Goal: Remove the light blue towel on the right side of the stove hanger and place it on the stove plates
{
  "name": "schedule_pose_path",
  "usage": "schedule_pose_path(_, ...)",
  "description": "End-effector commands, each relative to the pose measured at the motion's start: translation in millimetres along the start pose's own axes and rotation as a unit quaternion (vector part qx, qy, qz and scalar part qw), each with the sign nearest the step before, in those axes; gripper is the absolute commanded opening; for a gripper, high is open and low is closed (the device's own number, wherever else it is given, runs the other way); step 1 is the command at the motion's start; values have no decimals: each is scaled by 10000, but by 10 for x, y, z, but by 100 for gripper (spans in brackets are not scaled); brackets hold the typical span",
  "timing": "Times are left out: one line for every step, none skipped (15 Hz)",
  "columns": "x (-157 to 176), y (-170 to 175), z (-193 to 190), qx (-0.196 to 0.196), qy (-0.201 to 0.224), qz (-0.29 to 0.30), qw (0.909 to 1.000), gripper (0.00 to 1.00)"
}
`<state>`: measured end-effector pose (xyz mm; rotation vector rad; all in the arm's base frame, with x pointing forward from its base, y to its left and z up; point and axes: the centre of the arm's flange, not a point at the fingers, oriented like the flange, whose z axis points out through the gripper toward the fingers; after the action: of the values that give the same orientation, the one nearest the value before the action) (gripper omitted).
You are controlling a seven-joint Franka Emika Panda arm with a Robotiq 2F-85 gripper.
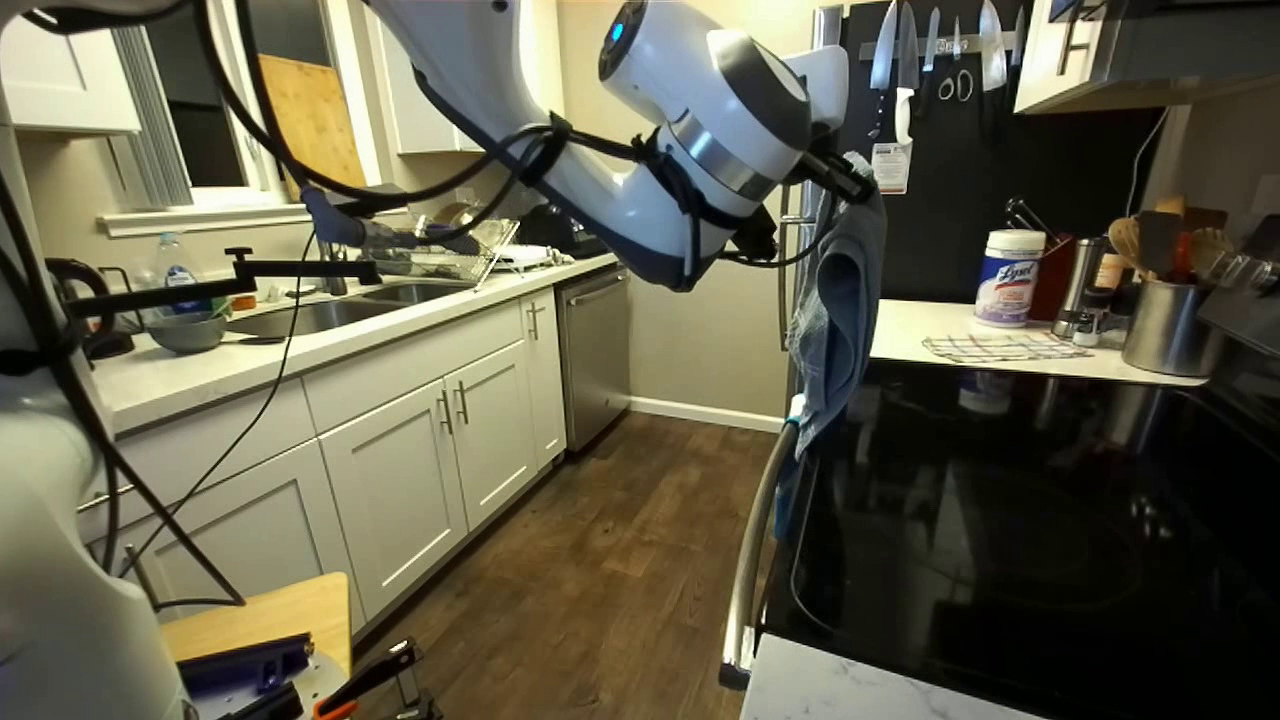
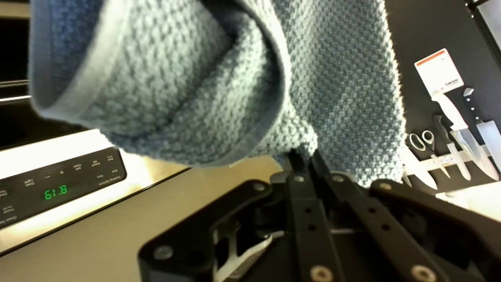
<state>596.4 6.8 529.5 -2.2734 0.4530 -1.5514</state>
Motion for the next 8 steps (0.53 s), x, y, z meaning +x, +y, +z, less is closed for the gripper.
schedule_pose_path(-112, 134, -87, 379, 260, 252, 9986, 1)
schedule_pose_path(-105, 73, -74, 487, 269, 279, 9981, 1)
schedule_pose_path(-104, -7, -53, 579, 276, 308, 9975, 1)
schedule_pose_path(-118, -87, -22, 648, 271, 354, 9969, 1)
schedule_pose_path(-130, -167, 10, 699, 238, 416, 9964, 1)
schedule_pose_path(-147, -232, 44, 753, 205, 478, 9958, 1)
schedule_pose_path(-170, -284, 84, 800, 161, 597, 9949, 1)
schedule_pose_path(-195, -319, 123, 828, 120, 732, 9938, 1)
